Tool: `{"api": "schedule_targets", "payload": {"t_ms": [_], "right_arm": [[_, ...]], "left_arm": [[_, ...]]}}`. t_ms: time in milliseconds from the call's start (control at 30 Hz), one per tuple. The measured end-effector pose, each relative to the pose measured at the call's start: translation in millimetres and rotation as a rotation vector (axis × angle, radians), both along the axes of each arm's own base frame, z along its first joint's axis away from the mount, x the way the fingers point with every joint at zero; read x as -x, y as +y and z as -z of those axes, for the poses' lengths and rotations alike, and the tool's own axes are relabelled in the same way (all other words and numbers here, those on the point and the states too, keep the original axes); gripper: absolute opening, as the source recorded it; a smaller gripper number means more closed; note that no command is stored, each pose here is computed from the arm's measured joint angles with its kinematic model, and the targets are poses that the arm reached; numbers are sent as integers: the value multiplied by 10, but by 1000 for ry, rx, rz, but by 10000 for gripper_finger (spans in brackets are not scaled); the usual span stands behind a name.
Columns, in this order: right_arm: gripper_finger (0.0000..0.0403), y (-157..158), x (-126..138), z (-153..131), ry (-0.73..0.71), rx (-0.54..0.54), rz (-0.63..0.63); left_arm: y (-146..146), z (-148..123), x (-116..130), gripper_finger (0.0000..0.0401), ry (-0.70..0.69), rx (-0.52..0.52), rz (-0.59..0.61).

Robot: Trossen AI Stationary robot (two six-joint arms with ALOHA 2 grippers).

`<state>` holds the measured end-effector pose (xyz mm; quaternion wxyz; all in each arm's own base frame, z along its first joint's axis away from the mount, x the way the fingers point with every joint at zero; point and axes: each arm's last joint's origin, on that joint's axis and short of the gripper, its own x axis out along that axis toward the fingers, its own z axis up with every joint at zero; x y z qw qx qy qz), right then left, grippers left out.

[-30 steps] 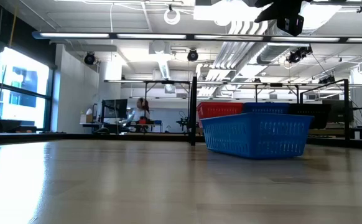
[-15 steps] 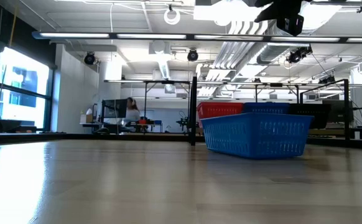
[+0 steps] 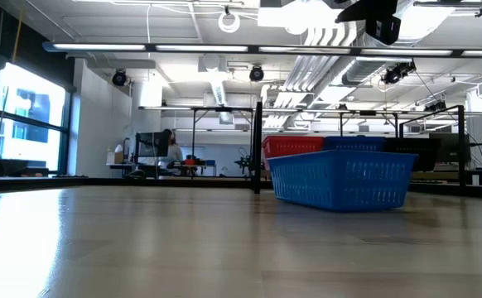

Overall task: Stack baskets on shelf by color
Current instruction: Stack the red basket on the stacked red baskets on the shelf

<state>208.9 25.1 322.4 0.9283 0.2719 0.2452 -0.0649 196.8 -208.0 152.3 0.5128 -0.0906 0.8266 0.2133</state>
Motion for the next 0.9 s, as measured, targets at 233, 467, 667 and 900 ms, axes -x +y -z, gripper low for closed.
{"api": "schedule_targets", "payload": {"t_ms": [233, 467, 667, 900], "right_arm": [[108, 1, -7, -12, -14, -39, 19], [108, 80, 4, -12, -13, -42, -18], [108, 196, 26, -13, -13, -38, -70], [108, 299, 51, -12, -12, -28, -129]], "left_arm": [[26, -68, 1, 13, -8, -13, -69], [158, -281, -55, 4, -84, 5, -166], [361, -507, -130, 2, -168, 30, -270], [674, -756, -245, 1, -290, 44, -380]]}}
